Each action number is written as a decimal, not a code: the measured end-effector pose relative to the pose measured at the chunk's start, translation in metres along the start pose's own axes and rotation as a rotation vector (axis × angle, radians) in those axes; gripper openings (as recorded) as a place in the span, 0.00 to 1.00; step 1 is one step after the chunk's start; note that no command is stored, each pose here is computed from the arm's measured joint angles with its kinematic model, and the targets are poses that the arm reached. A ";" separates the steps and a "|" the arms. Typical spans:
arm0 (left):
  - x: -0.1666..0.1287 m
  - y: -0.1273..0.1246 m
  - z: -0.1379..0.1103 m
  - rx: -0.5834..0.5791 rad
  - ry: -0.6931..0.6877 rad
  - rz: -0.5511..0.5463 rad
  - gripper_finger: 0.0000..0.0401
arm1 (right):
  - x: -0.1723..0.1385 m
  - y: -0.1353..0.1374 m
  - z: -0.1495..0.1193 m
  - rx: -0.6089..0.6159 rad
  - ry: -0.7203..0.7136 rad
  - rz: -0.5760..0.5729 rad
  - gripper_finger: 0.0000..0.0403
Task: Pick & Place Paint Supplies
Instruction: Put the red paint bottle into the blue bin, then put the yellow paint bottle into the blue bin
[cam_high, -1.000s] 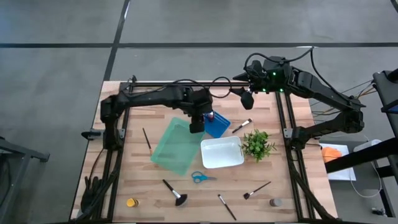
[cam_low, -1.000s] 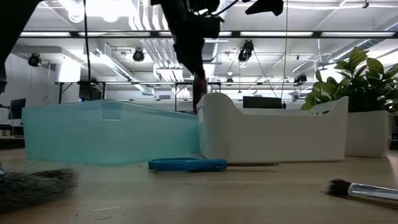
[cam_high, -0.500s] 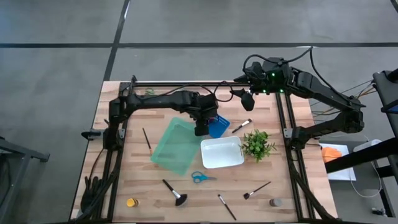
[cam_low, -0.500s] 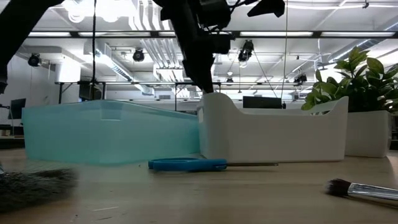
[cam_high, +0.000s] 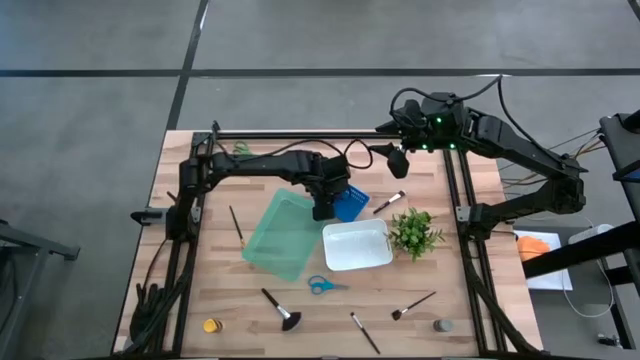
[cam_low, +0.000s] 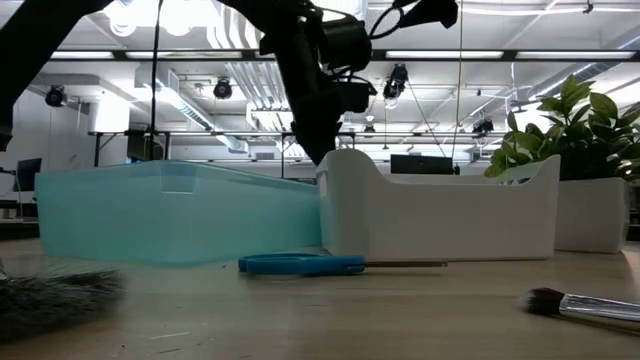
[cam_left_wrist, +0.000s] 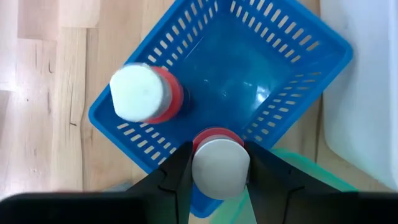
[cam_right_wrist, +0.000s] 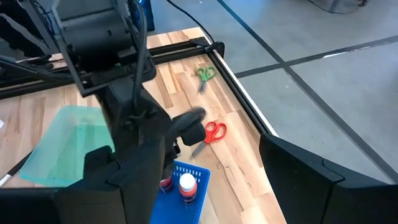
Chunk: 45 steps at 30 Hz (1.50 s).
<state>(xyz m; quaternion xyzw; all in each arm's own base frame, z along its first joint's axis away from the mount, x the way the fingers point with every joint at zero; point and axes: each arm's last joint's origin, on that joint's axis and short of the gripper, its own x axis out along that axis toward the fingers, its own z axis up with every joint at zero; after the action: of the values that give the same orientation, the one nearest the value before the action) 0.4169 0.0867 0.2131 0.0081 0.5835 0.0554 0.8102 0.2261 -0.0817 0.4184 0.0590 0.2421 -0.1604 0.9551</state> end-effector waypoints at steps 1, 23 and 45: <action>0.002 0.001 -0.001 -0.002 -0.001 0.000 0.30 | 0.000 0.000 0.000 0.000 -0.002 0.003 0.65; -0.023 0.007 -0.001 -0.021 -0.082 0.021 0.65 | 0.000 0.000 0.000 0.000 0.000 0.003 0.65; -0.115 -0.026 -0.119 -0.084 0.006 -0.427 0.64 | -0.008 0.000 0.001 0.030 -0.020 0.000 0.65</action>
<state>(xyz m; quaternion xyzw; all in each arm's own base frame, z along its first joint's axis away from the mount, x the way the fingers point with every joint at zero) 0.2701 0.0435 0.2817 -0.1495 0.5715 -0.0934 0.8014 0.2198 -0.0794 0.4229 0.0717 0.2301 -0.1647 0.9564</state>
